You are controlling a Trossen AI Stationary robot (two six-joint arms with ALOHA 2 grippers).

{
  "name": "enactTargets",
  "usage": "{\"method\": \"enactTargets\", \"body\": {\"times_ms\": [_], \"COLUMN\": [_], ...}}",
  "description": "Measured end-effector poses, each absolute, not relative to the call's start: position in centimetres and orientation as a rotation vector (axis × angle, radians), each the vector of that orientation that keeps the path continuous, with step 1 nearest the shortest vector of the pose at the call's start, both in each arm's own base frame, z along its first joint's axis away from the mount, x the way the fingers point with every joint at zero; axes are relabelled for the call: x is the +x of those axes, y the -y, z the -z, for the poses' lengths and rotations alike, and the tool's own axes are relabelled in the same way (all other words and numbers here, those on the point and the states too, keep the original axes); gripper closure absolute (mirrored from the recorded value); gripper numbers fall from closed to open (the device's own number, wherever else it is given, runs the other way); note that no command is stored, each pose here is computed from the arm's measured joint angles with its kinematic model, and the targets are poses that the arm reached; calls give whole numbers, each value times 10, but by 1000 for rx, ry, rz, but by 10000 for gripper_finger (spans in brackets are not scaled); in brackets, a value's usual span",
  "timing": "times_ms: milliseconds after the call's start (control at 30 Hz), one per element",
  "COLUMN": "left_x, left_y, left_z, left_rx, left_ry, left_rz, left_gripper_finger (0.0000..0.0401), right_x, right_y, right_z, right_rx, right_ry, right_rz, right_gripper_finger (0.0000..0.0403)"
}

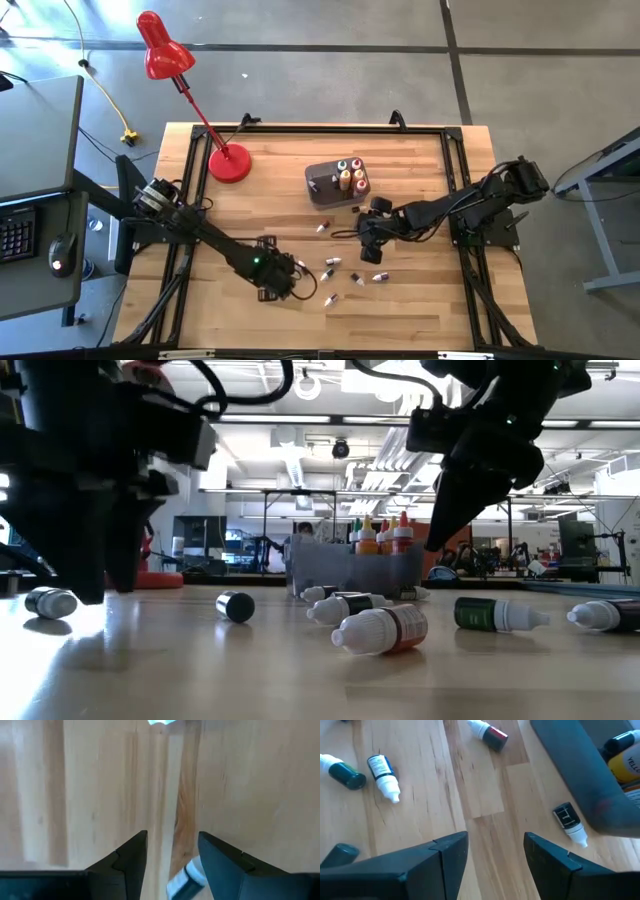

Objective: Pick & Place food coloring
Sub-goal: Put the small black food coloring bottle into the black bin

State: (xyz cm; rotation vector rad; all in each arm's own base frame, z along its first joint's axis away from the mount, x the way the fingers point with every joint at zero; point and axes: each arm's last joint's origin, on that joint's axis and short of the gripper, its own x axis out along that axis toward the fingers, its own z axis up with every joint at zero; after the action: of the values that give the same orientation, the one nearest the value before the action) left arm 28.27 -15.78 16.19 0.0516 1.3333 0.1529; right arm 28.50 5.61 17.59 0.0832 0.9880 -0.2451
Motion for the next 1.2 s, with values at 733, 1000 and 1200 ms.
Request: {"method": "enactTargets", "body": {"times_ms": [733, 1000, 1200], "left_x": [280, 277, 273], "left_y": [161, 162, 160], "left_z": [-188, -166, -153], "left_rx": [262, 174, 155], "left_ry": [-1447, -1435, -1420], "left_rz": [-29, 42, 57], "left_gripper_finger": [232, 232, 232], "right_x": [285, 285, 285], "right_y": [-56, -56, -56], "right_z": [-176, -176, -176], "right_rx": [82, 80, 80], "right_ry": [-989, -987, -987], "right_rz": [240, 243, 243], "right_gripper_finger": [215, 215, 215]}}
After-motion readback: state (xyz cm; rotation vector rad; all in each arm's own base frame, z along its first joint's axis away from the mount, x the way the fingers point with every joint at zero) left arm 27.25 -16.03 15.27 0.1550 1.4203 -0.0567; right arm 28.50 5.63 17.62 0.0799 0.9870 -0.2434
